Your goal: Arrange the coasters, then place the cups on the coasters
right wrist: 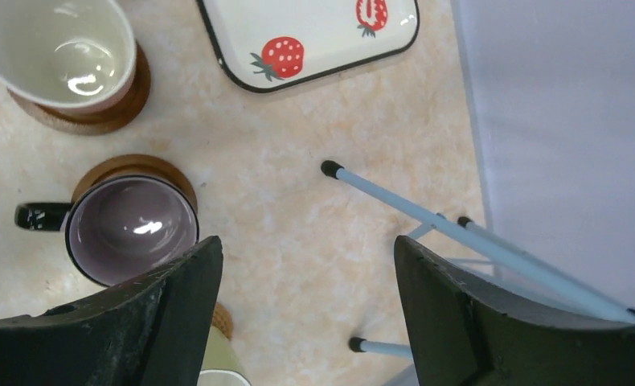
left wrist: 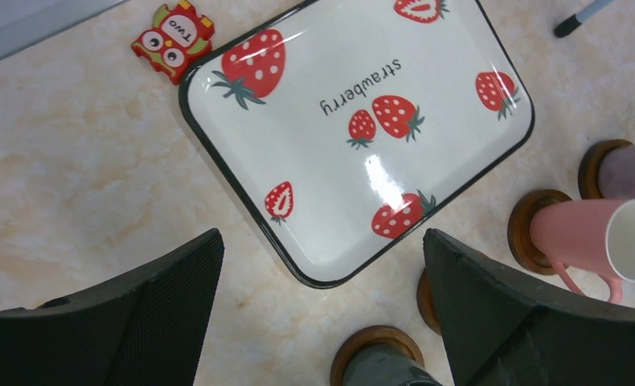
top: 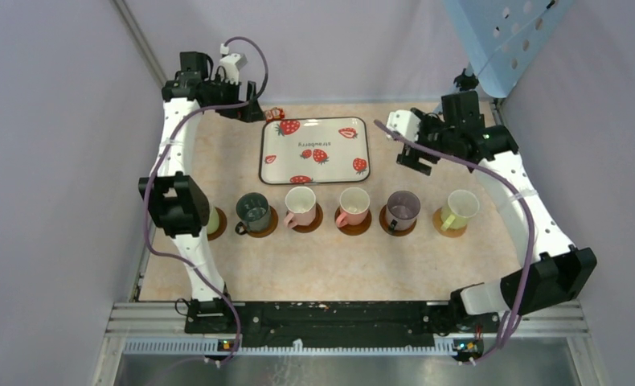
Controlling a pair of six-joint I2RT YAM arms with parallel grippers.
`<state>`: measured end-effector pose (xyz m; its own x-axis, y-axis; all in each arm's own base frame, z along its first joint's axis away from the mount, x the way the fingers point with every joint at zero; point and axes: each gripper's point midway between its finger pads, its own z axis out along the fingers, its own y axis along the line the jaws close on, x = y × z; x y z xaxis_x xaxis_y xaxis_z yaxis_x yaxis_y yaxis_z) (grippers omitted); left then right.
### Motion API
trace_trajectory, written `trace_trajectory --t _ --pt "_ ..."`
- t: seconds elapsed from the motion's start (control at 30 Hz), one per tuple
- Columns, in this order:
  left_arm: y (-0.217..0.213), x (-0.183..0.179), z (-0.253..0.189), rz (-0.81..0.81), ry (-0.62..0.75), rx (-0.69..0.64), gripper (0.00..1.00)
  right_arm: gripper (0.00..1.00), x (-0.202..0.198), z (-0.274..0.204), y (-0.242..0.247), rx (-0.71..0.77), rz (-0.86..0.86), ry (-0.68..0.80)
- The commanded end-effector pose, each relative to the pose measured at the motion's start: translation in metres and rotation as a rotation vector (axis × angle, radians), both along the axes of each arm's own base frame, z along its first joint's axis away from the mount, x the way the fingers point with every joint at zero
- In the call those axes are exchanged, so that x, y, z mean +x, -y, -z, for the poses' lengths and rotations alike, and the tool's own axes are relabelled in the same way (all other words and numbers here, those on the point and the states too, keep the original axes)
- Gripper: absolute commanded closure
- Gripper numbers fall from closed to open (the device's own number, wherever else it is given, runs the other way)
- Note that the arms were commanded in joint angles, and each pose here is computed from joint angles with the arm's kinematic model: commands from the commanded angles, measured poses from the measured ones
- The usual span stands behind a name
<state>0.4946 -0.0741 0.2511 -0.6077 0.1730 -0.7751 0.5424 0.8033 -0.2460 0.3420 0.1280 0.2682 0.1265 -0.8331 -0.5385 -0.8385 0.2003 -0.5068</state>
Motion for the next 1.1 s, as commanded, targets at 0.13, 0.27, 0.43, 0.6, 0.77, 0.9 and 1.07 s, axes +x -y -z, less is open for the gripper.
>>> trace_trajectory --t 0.13,0.27,0.43,0.6,0.77,0.9,1.07 --pt "-0.026 0.013 0.004 -0.169 -0.038 0.051 0.01 0.17 0.034 -0.005 0.023 0.434 0.431 -0.192" --pt "-0.027 0.010 0.011 -0.191 -0.057 0.040 0.01 0.16 0.028 0.018 0.026 0.495 0.510 -0.244" --pt "-0.029 -0.005 0.021 -0.204 -0.088 0.050 0.01 0.16 0.022 0.052 0.028 0.555 0.633 -0.315" --pt "-0.032 -0.020 0.023 -0.217 -0.067 0.074 0.01 0.16 0.024 0.051 0.029 0.599 0.659 -0.287" --pt "-0.033 -0.023 0.020 -0.224 -0.059 0.078 0.01 0.15 0.024 0.052 0.025 0.603 0.633 -0.301" --pt "-0.034 -0.023 0.018 -0.235 -0.054 0.074 0.01 0.14 0.023 0.049 0.022 0.613 0.621 -0.306" --pt "-0.035 -0.022 0.007 -0.236 -0.005 0.079 0.01 0.14 0.021 0.041 0.016 0.635 0.587 -0.312"
